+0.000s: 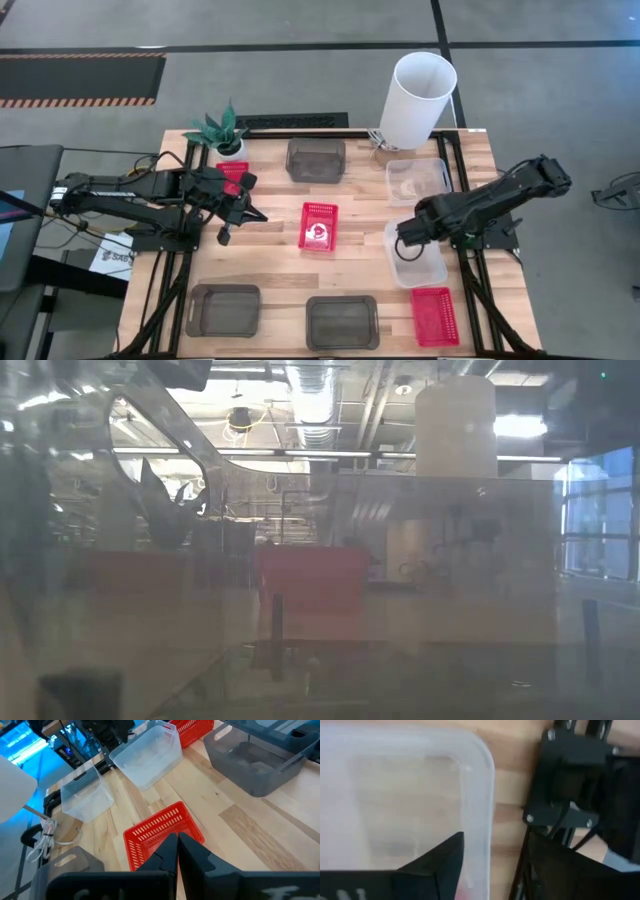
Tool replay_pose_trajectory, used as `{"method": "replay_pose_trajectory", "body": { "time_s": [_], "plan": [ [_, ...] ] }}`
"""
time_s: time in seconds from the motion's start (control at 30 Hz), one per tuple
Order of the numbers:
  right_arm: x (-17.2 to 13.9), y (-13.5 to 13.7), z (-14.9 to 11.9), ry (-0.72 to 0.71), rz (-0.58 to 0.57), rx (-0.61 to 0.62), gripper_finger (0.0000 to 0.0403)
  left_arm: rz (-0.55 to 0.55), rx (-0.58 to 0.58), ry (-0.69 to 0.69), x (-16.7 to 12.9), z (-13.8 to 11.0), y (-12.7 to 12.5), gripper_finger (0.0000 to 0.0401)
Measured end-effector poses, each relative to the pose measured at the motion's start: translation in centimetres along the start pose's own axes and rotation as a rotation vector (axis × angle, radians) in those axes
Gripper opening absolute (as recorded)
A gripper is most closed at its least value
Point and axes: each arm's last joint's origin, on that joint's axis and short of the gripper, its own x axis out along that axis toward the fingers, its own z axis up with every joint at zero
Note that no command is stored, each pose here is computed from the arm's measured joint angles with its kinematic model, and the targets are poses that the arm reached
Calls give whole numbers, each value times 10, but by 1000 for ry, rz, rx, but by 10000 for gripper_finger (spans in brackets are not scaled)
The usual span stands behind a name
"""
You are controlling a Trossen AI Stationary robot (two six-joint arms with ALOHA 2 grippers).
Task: Stack baskets by color
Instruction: Stack the top transparent bin on top of the bottom transparent bin
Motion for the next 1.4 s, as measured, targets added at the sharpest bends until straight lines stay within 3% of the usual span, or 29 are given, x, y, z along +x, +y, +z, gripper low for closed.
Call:
{"method": "replay_pose_trajectory", "body": {
  "time_s": [0.23,0.4,0.73,1.03,1.17,1.4],
  "plan": [
    [-38,3,27,-214,192,-78,259,-5,1,5,0,-1,0,0],
    [-40,27,62,-369,290,-114,259,-5,1,5,0,-1,0,0],
    [6,62,136,-300,131,-114,260,-6,-30,8,0,-1,-1,0],
    [39,79,157,-166,78,-134,257,-10,-49,15,0,-1,-1,0],
    [49,84,158,-99,81,-154,224,-13,-50,20,0,-2,-1,0],
    [63,94,157,-40,52,-199,107,-26,-55,42,0,-4,-3,0]
  ]
}}
